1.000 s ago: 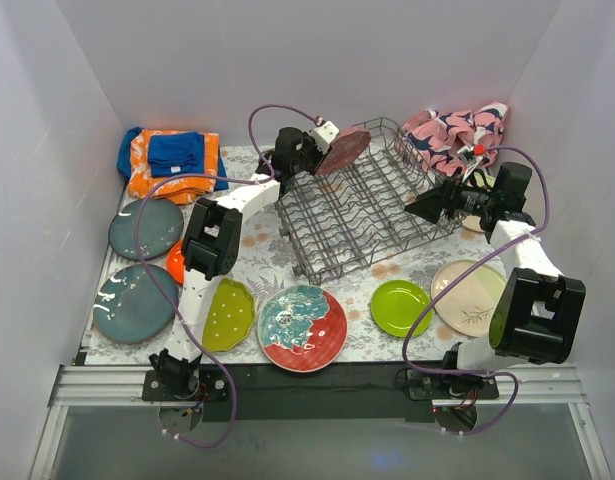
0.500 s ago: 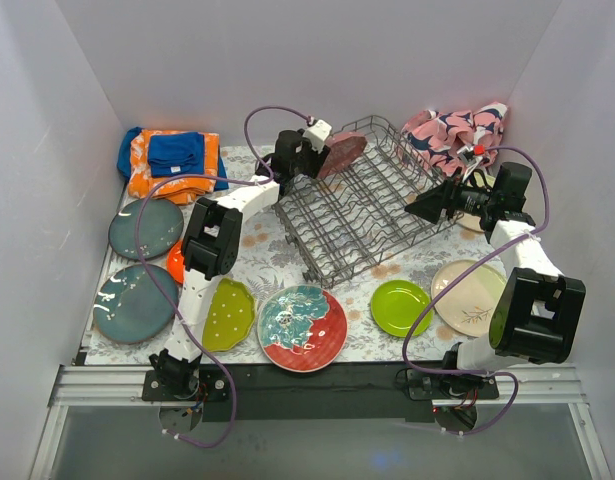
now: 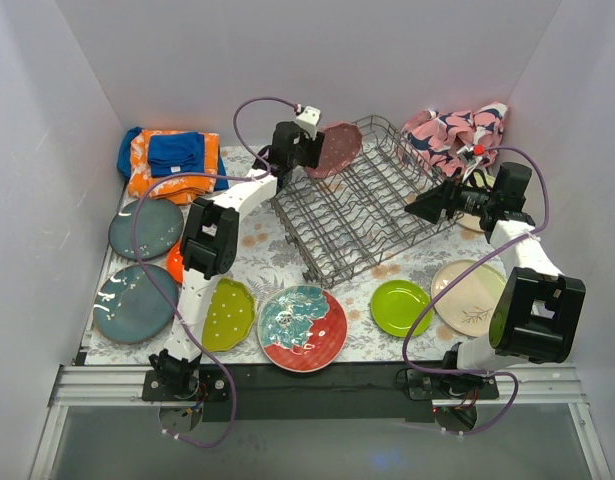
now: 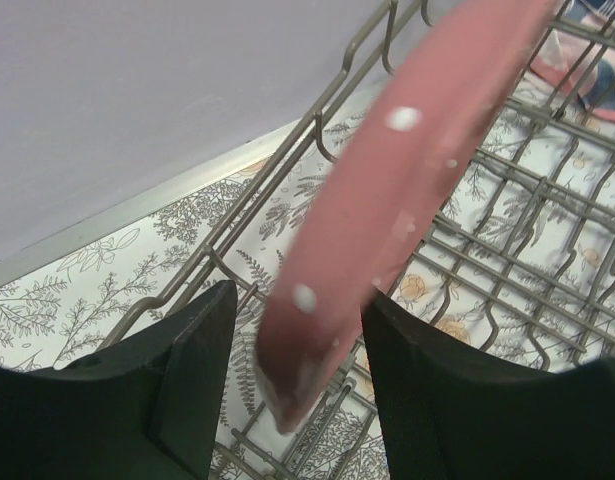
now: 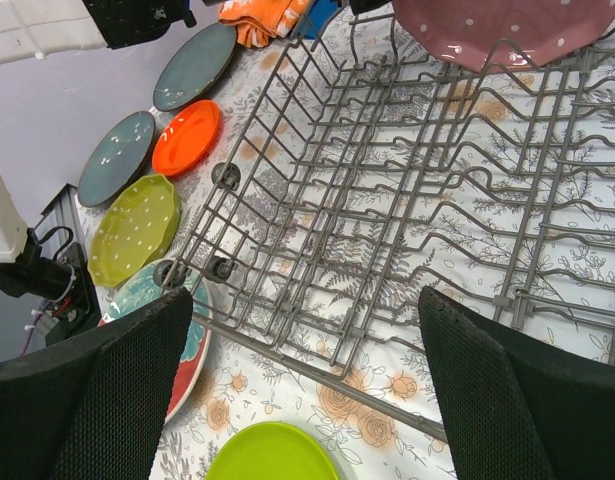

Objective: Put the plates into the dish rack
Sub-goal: Insert the plate into the dish rack

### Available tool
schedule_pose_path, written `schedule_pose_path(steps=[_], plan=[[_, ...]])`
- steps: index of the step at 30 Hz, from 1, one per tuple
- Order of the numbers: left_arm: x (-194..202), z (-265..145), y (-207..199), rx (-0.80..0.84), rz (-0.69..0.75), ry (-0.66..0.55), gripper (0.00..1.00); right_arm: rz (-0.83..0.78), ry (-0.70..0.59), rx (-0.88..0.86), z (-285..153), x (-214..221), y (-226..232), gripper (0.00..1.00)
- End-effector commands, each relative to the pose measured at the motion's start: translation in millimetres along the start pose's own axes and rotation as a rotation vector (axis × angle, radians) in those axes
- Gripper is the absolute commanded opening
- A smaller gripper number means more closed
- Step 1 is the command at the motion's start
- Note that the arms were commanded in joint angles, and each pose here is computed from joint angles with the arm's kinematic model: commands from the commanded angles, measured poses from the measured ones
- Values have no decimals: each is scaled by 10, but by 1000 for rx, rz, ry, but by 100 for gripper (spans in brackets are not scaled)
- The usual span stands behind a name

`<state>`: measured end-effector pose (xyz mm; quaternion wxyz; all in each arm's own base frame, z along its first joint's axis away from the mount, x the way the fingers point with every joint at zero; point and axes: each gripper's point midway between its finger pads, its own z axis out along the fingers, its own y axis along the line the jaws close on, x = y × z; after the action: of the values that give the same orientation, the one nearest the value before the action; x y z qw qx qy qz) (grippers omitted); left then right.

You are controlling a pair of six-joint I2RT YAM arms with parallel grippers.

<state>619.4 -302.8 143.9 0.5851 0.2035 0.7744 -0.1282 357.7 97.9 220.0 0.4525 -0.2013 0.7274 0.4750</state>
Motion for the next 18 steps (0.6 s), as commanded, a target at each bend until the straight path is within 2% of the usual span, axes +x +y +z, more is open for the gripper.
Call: schedule_pose_path(steps=[1,11,18], plan=[[-668,-215,95,-31,-80,-101,51,-40,-13,-20,-22,-135,41,98],[-765,-256,16,17,-101,-106,52,-39,-13,-22,-24,-138,49,98],[-1001,-384,-23,41,-114,-142,52,-42,-14,-25,-25,-146,59,98]])
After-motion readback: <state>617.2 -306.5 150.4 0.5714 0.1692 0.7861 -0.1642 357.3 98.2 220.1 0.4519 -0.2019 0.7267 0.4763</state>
